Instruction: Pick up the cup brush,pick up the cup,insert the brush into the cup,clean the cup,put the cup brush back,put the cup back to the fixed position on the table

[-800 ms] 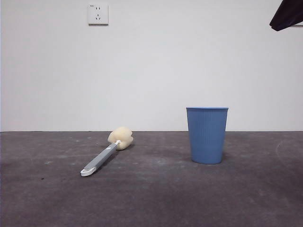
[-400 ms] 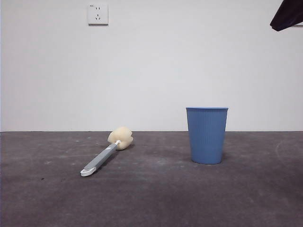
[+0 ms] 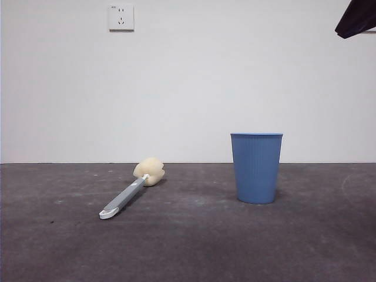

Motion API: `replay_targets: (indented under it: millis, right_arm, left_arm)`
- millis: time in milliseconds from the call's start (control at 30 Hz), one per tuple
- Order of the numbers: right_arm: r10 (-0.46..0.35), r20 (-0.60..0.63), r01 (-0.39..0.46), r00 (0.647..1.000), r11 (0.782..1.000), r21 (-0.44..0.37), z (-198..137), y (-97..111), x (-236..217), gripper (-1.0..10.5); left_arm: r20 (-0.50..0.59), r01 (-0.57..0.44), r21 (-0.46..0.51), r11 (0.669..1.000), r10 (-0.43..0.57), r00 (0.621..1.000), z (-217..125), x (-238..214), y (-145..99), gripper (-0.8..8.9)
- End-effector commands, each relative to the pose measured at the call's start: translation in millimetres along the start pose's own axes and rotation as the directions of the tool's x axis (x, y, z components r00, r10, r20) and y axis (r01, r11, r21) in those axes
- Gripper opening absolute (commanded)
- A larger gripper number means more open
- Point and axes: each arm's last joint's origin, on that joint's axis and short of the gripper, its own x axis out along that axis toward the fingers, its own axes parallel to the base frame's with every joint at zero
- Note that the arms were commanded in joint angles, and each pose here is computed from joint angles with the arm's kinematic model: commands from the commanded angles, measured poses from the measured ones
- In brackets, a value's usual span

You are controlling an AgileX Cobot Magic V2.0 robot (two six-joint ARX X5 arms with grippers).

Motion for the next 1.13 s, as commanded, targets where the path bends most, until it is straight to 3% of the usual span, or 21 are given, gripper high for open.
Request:
replay_targets:
  millis: [33,600,700,767,867,933,1133]
  right_arm:
    - [0.001,0.006,-0.001,1.000,1.000,0.002,1,1,-1,0.0]
    - [-0.001,0.007,0.001,1.000,1.000,0.001,1,0,-1,0.0]
    - [-0.046,0.073,0.054,0.996,0.993,-0.104,-1,-2,-11,0.0]
    - [-0.099,0.148,0.119,0.984,0.984,-0.130,0,-5,-20,0.0]
    - [-0.153,0.264,0.193,0.952,0.973,-0.130,-2,-11,-38,0.0]
    - [-0.218,0.357,0.271,0.908,0.957,-0.105,-7,-17,-49,0.0]
    - [-0.374,0.532,0.479,0.759,0.875,-0.069,-32,-35,-57,0.0]
  left_arm:
    - [-0.010,-0.005,-0.005,1.000,0.005,1.000,-4,1,1,-0.03]
    - [-0.010,-0.006,-0.005,1.000,0.006,1.000,-4,1,1,-0.03]
    - [-0.010,-0.005,-0.005,1.000,0.005,1.000,-4,1,1,-0.03]
    - [-0.010,-0.006,-0.005,1.000,0.006,1.000,-4,1,1,-0.03]
    - [-0.010,-0.006,-0.005,1.000,0.006,1.000,-4,1,1,-0.03]
    - [-0.010,-0.005,-0.005,1.000,0.005,1.000,-4,1,1,-0.03]
    - [-0.010,-0.006,-0.005,1.000,0.006,1.000,-4,1,1,-0.03]
